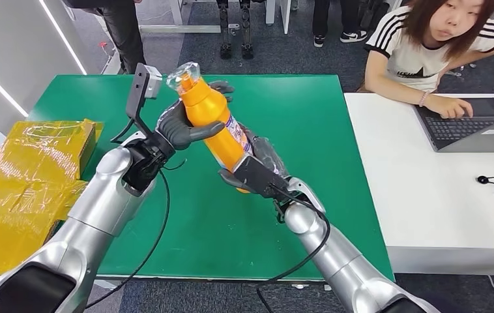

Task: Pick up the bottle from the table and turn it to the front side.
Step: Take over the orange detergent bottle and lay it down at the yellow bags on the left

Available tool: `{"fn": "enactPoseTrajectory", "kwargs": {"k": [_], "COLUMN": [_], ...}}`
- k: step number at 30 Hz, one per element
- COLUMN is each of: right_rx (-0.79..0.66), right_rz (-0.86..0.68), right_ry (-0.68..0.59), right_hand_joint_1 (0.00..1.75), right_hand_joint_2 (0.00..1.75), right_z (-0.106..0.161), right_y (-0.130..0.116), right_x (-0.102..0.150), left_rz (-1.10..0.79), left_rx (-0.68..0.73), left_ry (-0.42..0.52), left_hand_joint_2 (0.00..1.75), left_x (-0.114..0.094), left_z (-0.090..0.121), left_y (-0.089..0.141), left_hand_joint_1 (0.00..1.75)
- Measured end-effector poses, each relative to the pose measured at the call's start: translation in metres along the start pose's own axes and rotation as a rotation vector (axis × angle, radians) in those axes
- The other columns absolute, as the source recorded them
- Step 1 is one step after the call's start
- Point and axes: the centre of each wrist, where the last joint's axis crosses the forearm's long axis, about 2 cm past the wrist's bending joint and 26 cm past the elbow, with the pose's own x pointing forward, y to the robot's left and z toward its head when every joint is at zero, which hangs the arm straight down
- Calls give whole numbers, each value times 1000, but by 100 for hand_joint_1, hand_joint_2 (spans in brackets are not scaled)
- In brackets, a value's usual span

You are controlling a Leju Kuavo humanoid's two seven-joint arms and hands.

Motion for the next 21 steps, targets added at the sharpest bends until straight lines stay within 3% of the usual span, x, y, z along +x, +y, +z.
{"fn": "enactPoseTrajectory", "kwargs": {"k": [6, 8, 12, 13, 18, 21], "right_rx": [-2, 2, 9, 11, 23, 26], "right_rz": [-2, -3, -5, -4, -9, -28], "right_ry": [3, 1, -2, -4, -5, 13], "right_hand_joint_1": [175, 164, 9, 0, 0, 0], "right_hand_joint_2": [175, 175, 175, 175, 175, 175], "right_z": [0, 0, 0, 0, 4, 11], "right_y": [3, 4, 5, 6, 11, 17], "right_x": [0, 0, 1, 1, -1, -5], "left_rz": [34, 36, 59, 67, 63, -104], "left_rx": [0, 1, 7, 9, 27, 70], "left_ry": [10, 10, 11, 13, 14, -30], "left_hand_joint_2": [175, 175, 175, 175, 175, 175], "left_x": [0, 0, -1, -2, -6, -7], "left_z": [0, 1, 2, 3, 7, 7], "left_y": [1, 1, 1, 2, 4, 6], "left_hand_joint_1": [175, 175, 175, 175, 175, 175]}}
